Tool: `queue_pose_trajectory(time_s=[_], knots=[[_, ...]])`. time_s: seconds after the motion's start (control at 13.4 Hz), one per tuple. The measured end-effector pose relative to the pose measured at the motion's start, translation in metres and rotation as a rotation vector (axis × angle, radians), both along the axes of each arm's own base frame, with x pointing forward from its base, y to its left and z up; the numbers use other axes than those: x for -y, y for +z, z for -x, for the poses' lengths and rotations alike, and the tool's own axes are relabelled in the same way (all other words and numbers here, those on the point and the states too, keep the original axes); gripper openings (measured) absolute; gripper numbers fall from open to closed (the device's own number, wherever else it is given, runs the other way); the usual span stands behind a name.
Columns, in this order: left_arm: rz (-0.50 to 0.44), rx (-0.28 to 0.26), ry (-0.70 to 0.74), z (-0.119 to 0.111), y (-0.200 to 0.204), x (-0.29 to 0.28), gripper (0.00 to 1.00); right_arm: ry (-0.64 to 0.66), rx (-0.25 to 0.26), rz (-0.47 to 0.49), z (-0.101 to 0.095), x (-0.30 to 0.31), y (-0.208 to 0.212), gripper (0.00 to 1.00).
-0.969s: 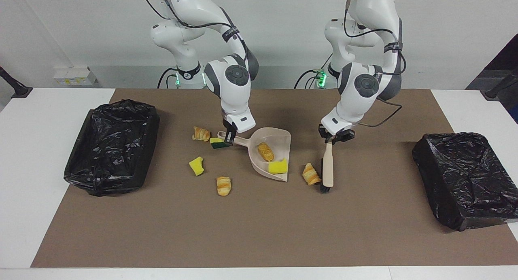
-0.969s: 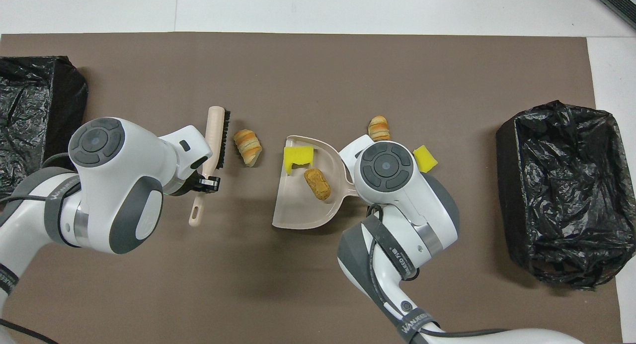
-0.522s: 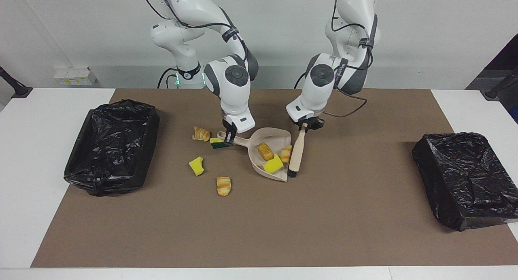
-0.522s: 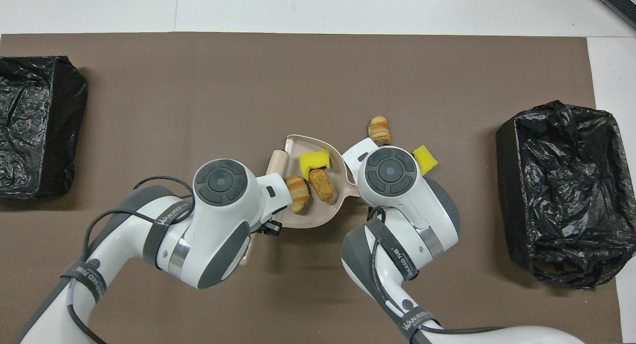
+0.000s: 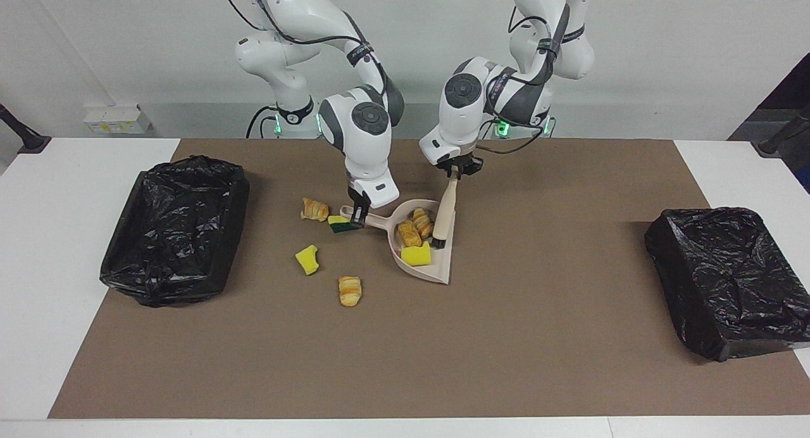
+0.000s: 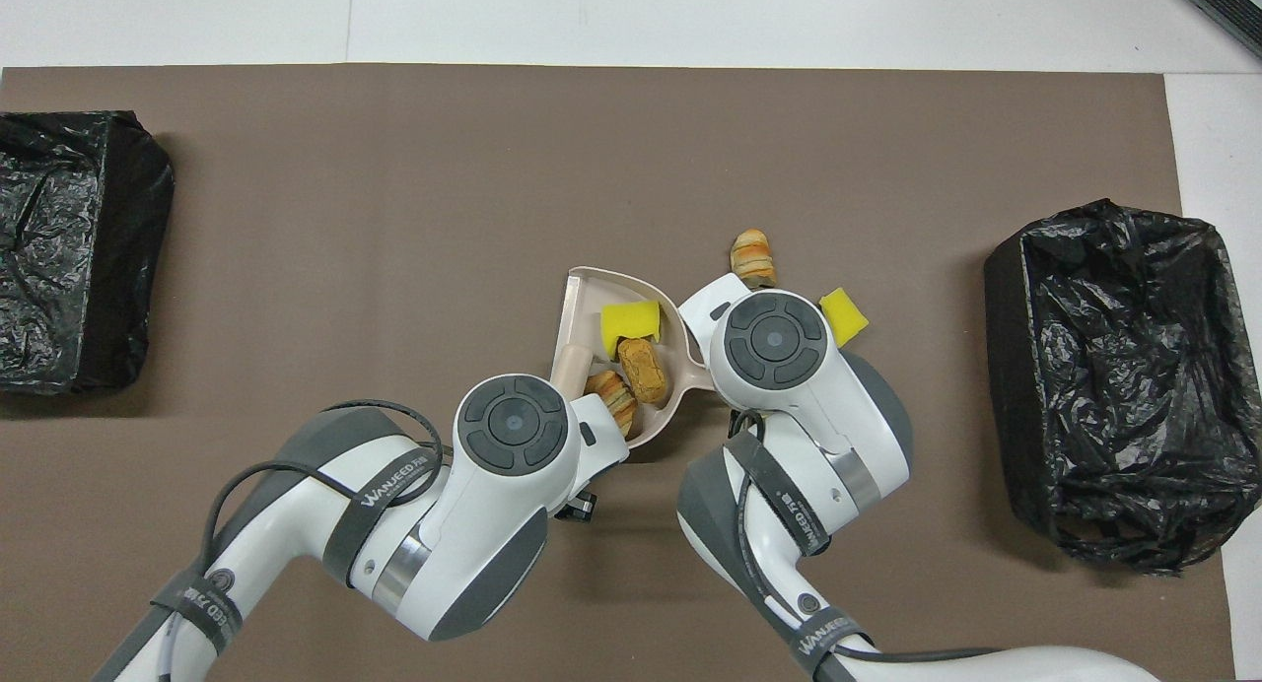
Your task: Sweep and dump trash in bin
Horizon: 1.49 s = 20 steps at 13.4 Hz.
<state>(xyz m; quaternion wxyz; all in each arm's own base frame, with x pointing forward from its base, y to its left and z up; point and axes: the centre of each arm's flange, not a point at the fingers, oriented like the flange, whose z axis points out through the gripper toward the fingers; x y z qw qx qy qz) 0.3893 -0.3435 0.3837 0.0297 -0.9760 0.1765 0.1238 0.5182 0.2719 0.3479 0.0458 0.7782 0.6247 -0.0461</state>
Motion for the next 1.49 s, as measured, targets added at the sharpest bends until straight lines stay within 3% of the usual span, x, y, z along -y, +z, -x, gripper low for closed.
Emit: queue_pose_trajectory(time_s=[0.3,0.45,0.67,1.04,1.34,1.49], knots=[[-0.047,-0.017,0.117,0.016,0.031,-0.025,0.26,0.000,0.000,0.000,0.000,0.000,0.000,0.33],[-0.057,-0.012,0.151,0.032,0.026,-0.038,0.26,-0.003,0.002,-0.001,-0.001,0.001,0.001,0.33],[-0.063,0.042,0.271,0.064,0.008,-0.046,0.26,-0.027,0.020,-0.013,-0.014,0.026,0.015,0.33],[-0.049,0.107,0.276,0.148,0.009,-0.010,0.26,-0.006,-0.004,-0.089,-0.037,0.100,0.061,0.33],[-0.003,0.146,0.290,0.189,-0.004,0.019,0.26,-0.056,-0.006,-0.177,-0.058,0.185,0.117,0.33],[0.017,0.148,0.320,0.192,-0.016,0.027,0.26,-0.101,0.012,-0.187,-0.060,0.247,0.137,0.33]])
